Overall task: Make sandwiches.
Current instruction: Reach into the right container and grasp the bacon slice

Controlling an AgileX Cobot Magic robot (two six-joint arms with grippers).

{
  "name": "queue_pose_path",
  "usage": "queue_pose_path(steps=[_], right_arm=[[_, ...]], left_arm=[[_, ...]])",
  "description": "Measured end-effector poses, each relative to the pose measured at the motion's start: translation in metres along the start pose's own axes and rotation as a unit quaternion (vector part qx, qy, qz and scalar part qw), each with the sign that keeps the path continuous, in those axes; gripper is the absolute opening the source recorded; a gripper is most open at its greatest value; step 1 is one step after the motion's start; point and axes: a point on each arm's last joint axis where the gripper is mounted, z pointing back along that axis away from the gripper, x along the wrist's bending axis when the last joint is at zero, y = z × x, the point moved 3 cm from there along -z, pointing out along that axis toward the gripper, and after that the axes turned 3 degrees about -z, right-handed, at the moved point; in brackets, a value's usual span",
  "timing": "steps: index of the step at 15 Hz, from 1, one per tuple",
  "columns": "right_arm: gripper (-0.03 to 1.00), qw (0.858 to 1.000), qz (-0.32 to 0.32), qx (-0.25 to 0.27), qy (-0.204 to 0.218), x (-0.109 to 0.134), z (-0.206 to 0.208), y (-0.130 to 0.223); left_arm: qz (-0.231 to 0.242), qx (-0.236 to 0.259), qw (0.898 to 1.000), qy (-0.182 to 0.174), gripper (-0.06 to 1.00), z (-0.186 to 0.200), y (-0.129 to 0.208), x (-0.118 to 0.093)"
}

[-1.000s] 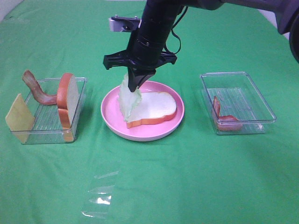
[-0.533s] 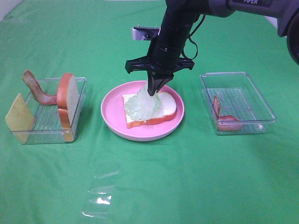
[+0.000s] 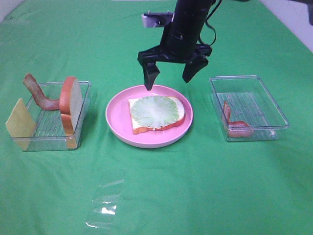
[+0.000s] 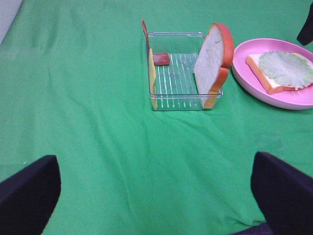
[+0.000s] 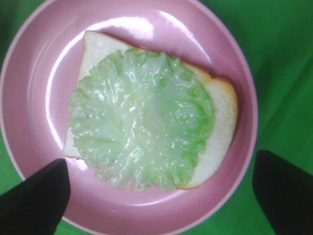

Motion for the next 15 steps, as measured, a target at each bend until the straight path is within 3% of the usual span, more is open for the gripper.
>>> queue_pose_path(steps=[8, 11, 15], right_arm=[[0.98, 0.987, 0.016, -0.133, 0.089, -0.014, 0.139, -0.008], [0.98, 0.985, -0.011, -0.140, 0.100, -0.036, 0.167, 0.011], [0.98, 0.985, -0.057, -0.113, 0.117, -0.070, 0.178, 0.047]], left_arm=[[0.000, 0.000, 1.000, 0.000, 0.97, 0.000, 0.000, 0.000], [0.000, 0.000, 1.000, 0.000, 0.97, 0.000, 0.000, 0.000], [0.000, 0.000, 1.000, 0.000, 0.97, 0.000, 0.000, 0.000]])
